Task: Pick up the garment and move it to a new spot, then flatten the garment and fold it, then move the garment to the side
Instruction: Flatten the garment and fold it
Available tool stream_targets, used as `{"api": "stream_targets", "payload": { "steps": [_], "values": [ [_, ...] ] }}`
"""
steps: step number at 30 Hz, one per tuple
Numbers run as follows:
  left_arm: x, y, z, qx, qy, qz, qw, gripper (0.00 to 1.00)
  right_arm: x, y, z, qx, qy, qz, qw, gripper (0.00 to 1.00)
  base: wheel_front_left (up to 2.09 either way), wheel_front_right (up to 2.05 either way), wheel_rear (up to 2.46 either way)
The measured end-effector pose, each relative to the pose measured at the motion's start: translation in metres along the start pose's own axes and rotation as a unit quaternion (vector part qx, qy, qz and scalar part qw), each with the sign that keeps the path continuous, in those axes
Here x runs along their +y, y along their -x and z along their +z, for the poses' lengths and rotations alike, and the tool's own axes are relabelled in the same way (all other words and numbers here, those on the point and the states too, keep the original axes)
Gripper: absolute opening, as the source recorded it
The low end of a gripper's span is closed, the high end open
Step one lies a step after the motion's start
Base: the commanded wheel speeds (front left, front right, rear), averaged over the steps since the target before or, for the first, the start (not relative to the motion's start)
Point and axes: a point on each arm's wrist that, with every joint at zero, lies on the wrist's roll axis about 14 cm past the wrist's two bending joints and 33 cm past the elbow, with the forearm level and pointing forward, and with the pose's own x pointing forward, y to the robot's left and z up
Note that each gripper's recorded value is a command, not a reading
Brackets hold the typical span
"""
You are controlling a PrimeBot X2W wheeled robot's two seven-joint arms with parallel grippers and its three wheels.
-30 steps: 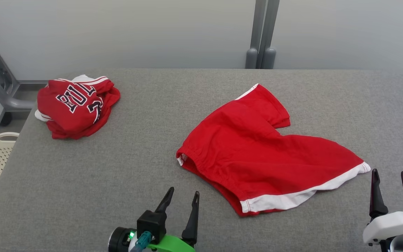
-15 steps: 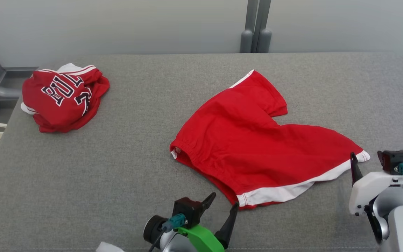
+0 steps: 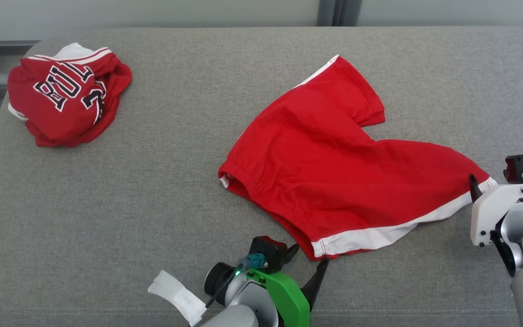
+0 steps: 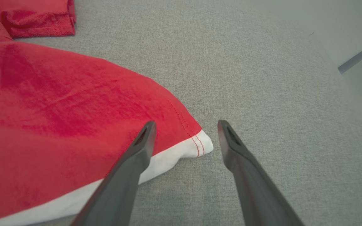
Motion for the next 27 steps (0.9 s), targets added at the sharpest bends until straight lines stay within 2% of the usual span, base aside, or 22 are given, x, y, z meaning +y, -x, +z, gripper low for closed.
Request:
{"api": "stream_targets", "payload": {
  "steps": [4,6,7,8,10,13,15,17,19,20,27],
  "values": [
    [0.000,-0.003,-0.005,0.014,0.014,-0.001,1.000,0.86,0.002,-0.007,-0.009,0.022,0.011,0.008,1.000,1.00,0.00,0.00,0.00],
    [-0.002,-0.005,-0.005,0.018,0.022,-0.006,1.000,0.75,0.003,-0.009,-0.010,0.027,0.016,0.012,0.999,1.00,0.00,0.00,0.00],
    [-0.003,-0.006,-0.006,0.020,0.024,-0.007,1.000,0.64,0.001,-0.010,-0.008,0.026,0.019,0.011,0.999,1.00,0.00,0.00,0.00],
    [-0.003,-0.006,-0.006,0.022,0.027,-0.008,0.999,0.47,-0.001,-0.010,-0.006,0.026,0.022,0.010,0.999,1.00,0.00,0.00,0.00],
    [-0.005,-0.008,-0.007,0.025,0.028,-0.013,0.999,0.34,-0.002,-0.012,-0.007,0.030,0.027,0.010,0.999,1.00,0.00,0.00,0.00],
    [-0.005,-0.013,-0.011,0.039,0.033,-0.014,0.999,0.46,-0.001,-0.015,-0.012,0.043,0.037,0.014,0.998,1.00,0.00,0.00,0.00],
    [-0.003,-0.015,-0.012,0.045,0.033,-0.012,0.998,0.49,0.000,-0.017,-0.014,0.052,0.042,0.017,0.998,1.00,0.00,0.00,0.00],
    [0.000,-0.018,-0.012,0.046,0.036,-0.008,0.998,0.69,0.002,-0.019,-0.017,0.058,0.044,0.021,0.997,1.00,0.00,0.00,0.00],
    [0.001,-0.020,-0.013,0.046,0.037,-0.008,0.998,0.27,0.003,-0.021,-0.018,0.061,0.043,0.023,0.997,1.00,0.00,0.00,0.00],
    [0.001,-0.021,-0.014,0.049,0.039,-0.008,0.998,0.00,0.003,-0.022,-0.019,0.063,0.043,0.023,0.997,1.00,0.00,0.00,0.00],
    [0.003,-0.023,-0.016,0.051,0.038,-0.009,0.998,0.00,0.005,-0.023,-0.033,0.093,0.036,0.030,0.995,1.00,0.00,0.00,0.00]
  ]
}}
